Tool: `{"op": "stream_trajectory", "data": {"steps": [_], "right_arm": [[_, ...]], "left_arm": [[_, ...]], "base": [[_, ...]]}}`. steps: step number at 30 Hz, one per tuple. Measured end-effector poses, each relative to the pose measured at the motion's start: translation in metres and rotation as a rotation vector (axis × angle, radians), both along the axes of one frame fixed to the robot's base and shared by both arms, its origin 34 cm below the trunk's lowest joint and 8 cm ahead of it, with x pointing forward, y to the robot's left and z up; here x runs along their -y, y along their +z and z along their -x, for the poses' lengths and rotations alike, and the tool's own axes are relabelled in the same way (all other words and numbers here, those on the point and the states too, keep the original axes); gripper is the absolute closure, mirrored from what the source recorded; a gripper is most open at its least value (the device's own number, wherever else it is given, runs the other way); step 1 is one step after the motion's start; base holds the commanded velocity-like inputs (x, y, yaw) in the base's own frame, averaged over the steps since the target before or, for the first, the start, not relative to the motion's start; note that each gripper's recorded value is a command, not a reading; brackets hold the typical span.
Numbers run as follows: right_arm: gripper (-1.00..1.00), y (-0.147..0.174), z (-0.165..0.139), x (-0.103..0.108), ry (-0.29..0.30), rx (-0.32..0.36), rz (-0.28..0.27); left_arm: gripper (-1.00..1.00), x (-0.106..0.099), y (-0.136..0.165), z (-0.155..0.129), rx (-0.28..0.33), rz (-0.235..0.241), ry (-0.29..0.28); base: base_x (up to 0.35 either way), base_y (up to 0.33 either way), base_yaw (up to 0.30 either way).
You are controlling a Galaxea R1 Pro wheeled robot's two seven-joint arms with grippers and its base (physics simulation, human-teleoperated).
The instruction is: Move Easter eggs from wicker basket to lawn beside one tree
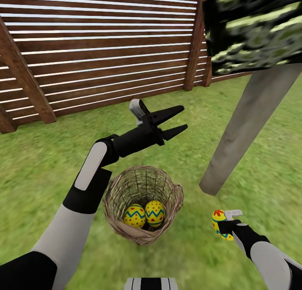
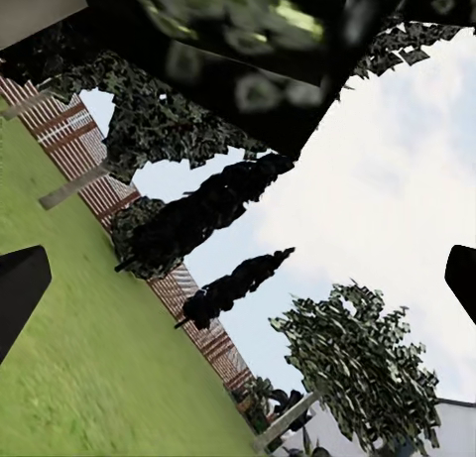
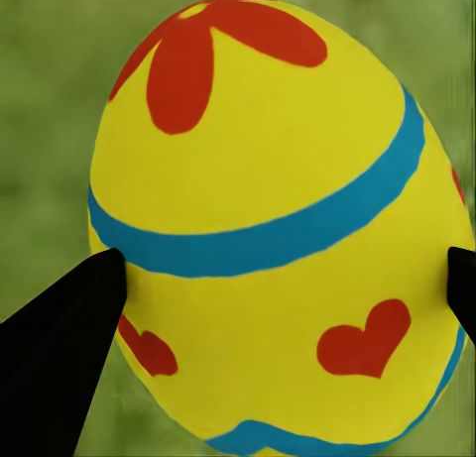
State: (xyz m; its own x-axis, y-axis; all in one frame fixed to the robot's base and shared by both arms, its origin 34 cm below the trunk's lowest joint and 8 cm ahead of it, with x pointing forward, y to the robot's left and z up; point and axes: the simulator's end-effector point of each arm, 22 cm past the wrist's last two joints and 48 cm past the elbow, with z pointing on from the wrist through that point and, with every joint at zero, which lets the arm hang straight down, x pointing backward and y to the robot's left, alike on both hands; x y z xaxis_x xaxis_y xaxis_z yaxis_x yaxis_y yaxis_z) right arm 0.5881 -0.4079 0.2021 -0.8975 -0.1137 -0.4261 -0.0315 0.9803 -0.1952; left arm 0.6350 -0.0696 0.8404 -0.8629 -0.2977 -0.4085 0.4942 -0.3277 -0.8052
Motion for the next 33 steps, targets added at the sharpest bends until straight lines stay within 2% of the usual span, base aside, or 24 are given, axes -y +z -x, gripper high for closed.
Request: {"op": "stream_trajectory", "data": {"steps": [4, 16, 20, 23, 25, 27, 29, 33], "right_arm": [[1.00, 0.000, -0.001, 0.000, 0.000, 0.001, 0.000], [1.00, -0.025, 0.016, 0.003, 0.004, -0.055, 0.011], [1.00, -0.037, 0.036, 0.011, -0.036, -0.155, 0.040], [1.00, -0.031, 0.013, 0.012, -0.044, -0.144, 0.046], [1.00, -0.032, 0.003, 0.002, -0.039, -0.136, 0.035], [1.00, -0.036, -0.001, -0.010, -0.035, -0.135, 0.035], [1.00, -0.036, -0.008, -0.012, -0.042, -0.127, 0.055], [1.00, -0.044, -0.005, -0.013, -0.043, -0.136, 0.061]], "left_arm": [[-1.00, 0.000, -0.003, 0.000, -0.006, -0.004, 0.000], [-1.00, 0.006, -0.037, -0.011, -0.057, -0.018, -0.015], [-1.00, 0.011, -0.046, -0.011, -0.069, -0.022, -0.029], [-1.00, 0.014, -0.052, -0.012, -0.079, -0.021, -0.037], [-1.00, 0.014, -0.057, -0.014, -0.087, -0.021, -0.037], [-1.00, 0.014, -0.062, -0.016, -0.095, -0.021, -0.038], [-1.00, 0.014, -0.067, -0.018, -0.104, -0.020, -0.038], [-1.00, 0.014, -0.076, -0.022, -0.119, -0.019, -0.039]], "base": [[0.012, -0.013, 0.000], [0.000, 0.000, 0.000], [0.000, 0.000, 0.000], [0.000, 0.000, 0.000], [0.000, 0.000, 0.000], [0.000, 0.000, 0.000], [0.000, 0.000, 0.000], [0.000, 0.000, 0.000]]}}
